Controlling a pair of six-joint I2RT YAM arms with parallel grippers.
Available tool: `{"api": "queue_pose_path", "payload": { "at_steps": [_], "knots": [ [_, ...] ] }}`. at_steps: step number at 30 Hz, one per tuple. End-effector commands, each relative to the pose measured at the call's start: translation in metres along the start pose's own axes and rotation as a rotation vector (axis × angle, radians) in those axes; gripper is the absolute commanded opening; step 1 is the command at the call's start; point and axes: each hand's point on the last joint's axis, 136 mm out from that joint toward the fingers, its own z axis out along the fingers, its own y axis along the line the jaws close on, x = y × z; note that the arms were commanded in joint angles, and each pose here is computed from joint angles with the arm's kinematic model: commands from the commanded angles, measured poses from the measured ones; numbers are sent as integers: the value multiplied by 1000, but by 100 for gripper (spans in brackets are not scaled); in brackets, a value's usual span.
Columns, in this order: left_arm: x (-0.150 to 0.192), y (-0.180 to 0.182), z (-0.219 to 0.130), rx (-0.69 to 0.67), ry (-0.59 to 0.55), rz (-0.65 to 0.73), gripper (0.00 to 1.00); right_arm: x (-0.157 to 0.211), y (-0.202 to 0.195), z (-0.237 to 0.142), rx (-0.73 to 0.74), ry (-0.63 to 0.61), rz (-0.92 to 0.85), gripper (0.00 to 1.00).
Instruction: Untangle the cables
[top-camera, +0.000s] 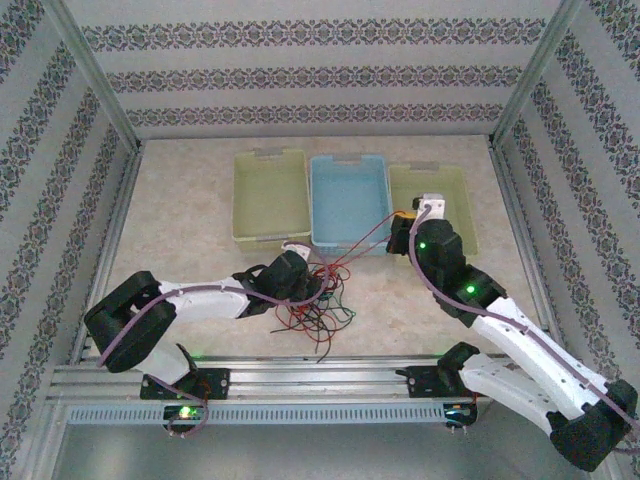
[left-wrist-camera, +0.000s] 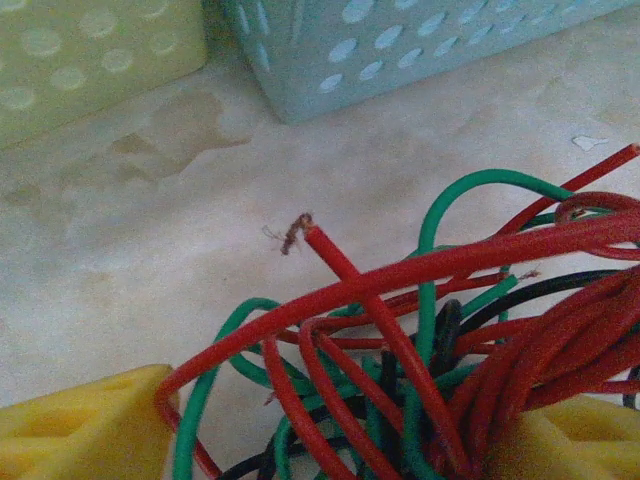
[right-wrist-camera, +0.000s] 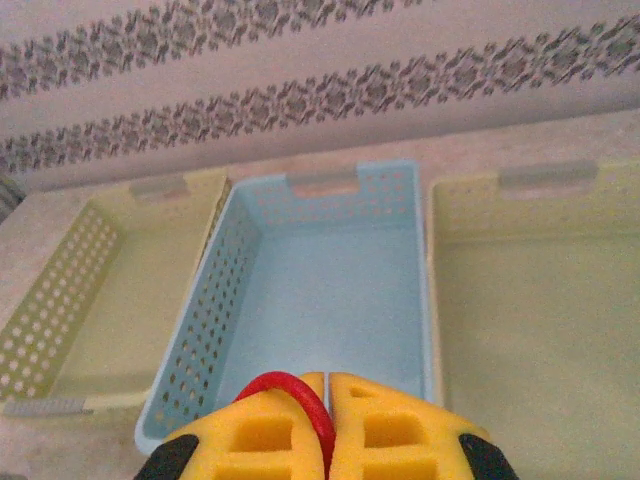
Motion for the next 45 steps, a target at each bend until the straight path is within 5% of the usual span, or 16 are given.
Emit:
{"api": "queue_pose_path", "payload": {
  "at_steps": [1, 18, 29, 45],
  "knots": [
    [45, 27, 10, -110, 158, 59, 66, -66, -14, -27, 73, -194, 36, 0],
    [9, 19, 16, -105, 83, 11, 78, -198, -76, -66, 182, -391, 141, 0],
    [-66, -10, -23, 1, -115, -76, 91, -182, -130, 2, 303, -285, 162, 0],
    [-60, 15, -32, -103, -145, -128, 99, -207, -172, 25, 436, -328, 144, 0]
  ]
}}
